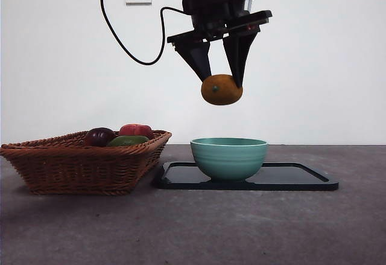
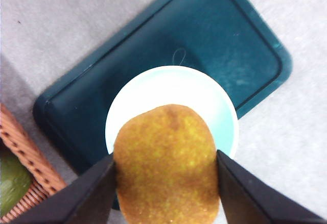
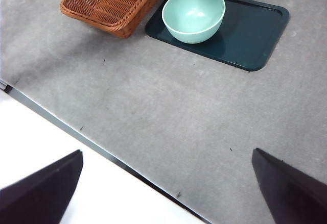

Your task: Pick up the wifruite, put it on the bowl, pick up the plate, put it on desk

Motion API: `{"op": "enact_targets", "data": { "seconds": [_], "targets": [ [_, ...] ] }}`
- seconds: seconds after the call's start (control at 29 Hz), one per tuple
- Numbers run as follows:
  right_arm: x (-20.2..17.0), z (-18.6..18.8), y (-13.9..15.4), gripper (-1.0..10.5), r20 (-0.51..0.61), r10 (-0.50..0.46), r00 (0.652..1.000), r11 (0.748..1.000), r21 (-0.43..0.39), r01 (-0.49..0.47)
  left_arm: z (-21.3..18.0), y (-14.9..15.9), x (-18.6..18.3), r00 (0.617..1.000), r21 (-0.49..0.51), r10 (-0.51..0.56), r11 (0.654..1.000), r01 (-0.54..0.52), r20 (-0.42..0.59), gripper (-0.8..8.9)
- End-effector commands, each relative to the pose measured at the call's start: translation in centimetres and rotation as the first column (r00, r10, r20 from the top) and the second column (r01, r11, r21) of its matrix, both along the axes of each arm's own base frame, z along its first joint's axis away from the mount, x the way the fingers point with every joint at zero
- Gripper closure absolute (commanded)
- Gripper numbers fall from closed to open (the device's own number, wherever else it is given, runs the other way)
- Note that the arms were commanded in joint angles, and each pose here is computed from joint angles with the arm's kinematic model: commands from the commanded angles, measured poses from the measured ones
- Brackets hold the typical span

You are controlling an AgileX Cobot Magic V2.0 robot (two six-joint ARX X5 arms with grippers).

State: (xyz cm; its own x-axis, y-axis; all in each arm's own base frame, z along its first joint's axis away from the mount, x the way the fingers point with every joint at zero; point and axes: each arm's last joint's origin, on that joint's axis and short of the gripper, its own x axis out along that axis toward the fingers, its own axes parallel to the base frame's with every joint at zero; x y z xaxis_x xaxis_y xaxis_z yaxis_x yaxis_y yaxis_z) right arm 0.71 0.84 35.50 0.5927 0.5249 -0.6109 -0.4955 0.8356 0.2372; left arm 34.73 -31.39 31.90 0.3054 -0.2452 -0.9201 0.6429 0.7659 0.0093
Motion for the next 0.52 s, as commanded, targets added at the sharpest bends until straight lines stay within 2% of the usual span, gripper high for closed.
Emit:
{"op": "enact_targets", "data": {
  "seconds": [0.03,0.17,0.31,0.52],
  "targets": [
    [-0.3,-0.1,-0.2,3.6,-0.017,0.010,1.000,1.000,-0.019,-0.011,3.4,1.2,-2.0,1.000,-0.034,0.010,0.999,-0.010,0.014,5.89],
    [-0.3,0.0,-0.2,3.6,-0.018,0.007,1.000,1.000,-0.018,-0.008,6.8,4.3,-4.7,0.999,-0.047,0.020,0.999,-0.019,0.030,5.89],
    [-0.3,0.0,-0.2,3.6,-0.021,0.004,1.000,1.000,-0.014,-0.004,8.4,8.7,-7.8,0.997,-0.034,0.071,0.997,-0.071,0.004,5.89],
    [-0.3,0.0,-0.2,3.6,-0.022,0.002,1.000,1.000,-0.011,-0.002,6.6,14.9,-10.2,0.963,0.030,0.252,0.968,-0.250,-0.096,5.89]
  ]
}}
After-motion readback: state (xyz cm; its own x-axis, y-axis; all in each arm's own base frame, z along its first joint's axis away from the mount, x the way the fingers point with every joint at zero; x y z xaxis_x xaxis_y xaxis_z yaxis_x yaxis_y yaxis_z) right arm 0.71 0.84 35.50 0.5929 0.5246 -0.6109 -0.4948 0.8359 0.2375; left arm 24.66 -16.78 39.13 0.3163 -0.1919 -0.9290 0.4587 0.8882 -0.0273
